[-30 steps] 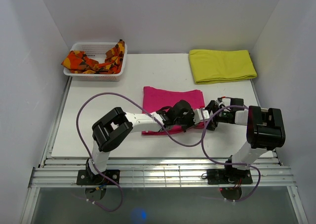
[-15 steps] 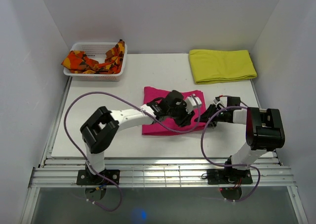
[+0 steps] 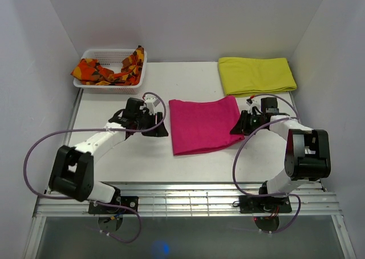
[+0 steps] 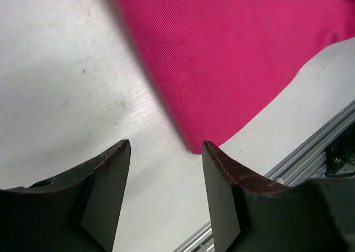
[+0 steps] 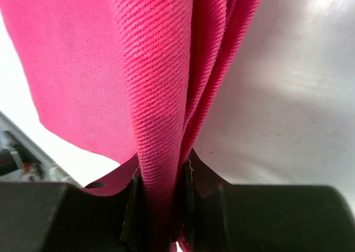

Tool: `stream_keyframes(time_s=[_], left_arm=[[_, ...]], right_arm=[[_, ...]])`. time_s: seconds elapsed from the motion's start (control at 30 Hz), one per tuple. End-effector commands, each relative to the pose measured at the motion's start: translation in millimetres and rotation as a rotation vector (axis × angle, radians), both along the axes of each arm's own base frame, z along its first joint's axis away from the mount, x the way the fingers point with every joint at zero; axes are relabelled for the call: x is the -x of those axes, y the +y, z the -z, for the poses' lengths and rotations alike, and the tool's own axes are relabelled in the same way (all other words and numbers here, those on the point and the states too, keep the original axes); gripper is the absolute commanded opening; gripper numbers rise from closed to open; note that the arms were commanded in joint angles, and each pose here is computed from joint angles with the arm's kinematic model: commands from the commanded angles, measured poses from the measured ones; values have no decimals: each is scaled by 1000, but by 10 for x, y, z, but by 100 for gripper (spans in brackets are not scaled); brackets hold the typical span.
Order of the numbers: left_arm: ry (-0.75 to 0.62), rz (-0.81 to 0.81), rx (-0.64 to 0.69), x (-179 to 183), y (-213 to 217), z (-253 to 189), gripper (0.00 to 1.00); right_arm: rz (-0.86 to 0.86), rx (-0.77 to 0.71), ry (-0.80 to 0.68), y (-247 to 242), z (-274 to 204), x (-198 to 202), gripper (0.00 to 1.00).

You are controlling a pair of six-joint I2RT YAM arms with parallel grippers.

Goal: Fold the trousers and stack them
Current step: Neatly place the folded trousers to the corner

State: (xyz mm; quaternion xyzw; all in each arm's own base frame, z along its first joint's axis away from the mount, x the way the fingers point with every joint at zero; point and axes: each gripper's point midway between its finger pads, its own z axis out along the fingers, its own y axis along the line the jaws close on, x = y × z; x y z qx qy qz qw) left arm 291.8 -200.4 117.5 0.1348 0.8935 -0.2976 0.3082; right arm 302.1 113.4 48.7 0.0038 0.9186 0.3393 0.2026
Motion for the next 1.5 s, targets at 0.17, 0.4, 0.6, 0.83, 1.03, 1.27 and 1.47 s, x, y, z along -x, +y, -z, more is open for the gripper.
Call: stream_keyframes(time_s=[0.17, 0.4, 0.6, 0.83, 1.03, 1.27, 1.47], left_arm=[[297, -26, 72, -72, -156, 452, 63], [373, -40, 287, -115, -445, 517, 61], [431, -68, 310, -77, -589, 785, 51], [395, -107, 309, -231, -662, 830, 32], [305, -31, 365, -421, -863, 574, 0], [3, 71, 392, -980, -1258, -236, 0], [-182, 136, 436, -1473, -1686, -628, 0]], right_arm=[[-98, 221, -220, -54, -338, -359, 8], [-102, 244, -217, -59, -327, -462, 8], [-95, 253, -243, -60, -404, -594, 8], [-111, 269, -279, -67, -449, -730, 8], [-98, 338, -371, -161, -662, -941, 8], [-17, 456, -640, -374, -1473, -1402, 8], [115, 561, -797, -784, -1930, -1804, 8]])
